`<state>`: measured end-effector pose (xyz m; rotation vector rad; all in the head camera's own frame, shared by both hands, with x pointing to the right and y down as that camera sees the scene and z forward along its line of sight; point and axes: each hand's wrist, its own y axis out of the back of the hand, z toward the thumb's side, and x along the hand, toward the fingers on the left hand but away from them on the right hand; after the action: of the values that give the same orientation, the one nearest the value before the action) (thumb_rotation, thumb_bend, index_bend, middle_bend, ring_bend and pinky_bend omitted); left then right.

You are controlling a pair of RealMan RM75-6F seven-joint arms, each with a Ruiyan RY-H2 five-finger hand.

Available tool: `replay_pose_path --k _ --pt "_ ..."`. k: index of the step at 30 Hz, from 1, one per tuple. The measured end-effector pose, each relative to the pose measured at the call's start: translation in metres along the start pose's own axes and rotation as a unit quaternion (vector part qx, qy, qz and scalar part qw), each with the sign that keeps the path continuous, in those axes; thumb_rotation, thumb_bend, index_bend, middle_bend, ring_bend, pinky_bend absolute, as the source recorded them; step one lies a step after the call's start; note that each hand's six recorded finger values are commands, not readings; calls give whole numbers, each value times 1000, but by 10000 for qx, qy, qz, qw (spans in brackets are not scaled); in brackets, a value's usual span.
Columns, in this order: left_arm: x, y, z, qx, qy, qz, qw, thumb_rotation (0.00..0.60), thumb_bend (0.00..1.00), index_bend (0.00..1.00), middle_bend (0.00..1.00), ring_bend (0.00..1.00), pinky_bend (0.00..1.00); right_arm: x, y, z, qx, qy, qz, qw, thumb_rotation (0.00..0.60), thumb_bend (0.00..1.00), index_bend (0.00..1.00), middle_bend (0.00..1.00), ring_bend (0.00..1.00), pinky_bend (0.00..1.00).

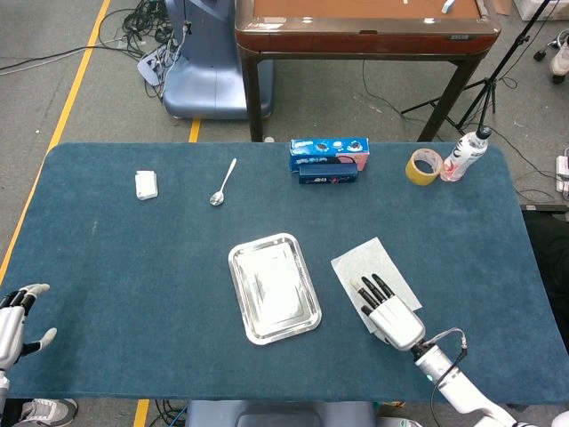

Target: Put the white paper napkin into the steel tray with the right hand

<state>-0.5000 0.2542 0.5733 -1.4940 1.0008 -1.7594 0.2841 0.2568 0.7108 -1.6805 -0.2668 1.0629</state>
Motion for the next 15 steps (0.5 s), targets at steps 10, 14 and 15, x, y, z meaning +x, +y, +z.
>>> replay_pose_path --k 10,14,15 --pt "0 0 0 3 2 -10 10000 600 197 238 223 212 324 -1 -3 -2 0 -76 128 9999 600 735 556 87 0 28" --pt "0 0 0 -1 5 -7 10000 600 197 238 223 212 324 -1 -3 -1 -21 -88 155 9998 600 817 566 92 0 28" --pt "0 0 0 0 3 -8 10000 600 197 238 223 212 324 -1 -2 -1 -22 -92 160 9998 600 838 568 94 0 28"
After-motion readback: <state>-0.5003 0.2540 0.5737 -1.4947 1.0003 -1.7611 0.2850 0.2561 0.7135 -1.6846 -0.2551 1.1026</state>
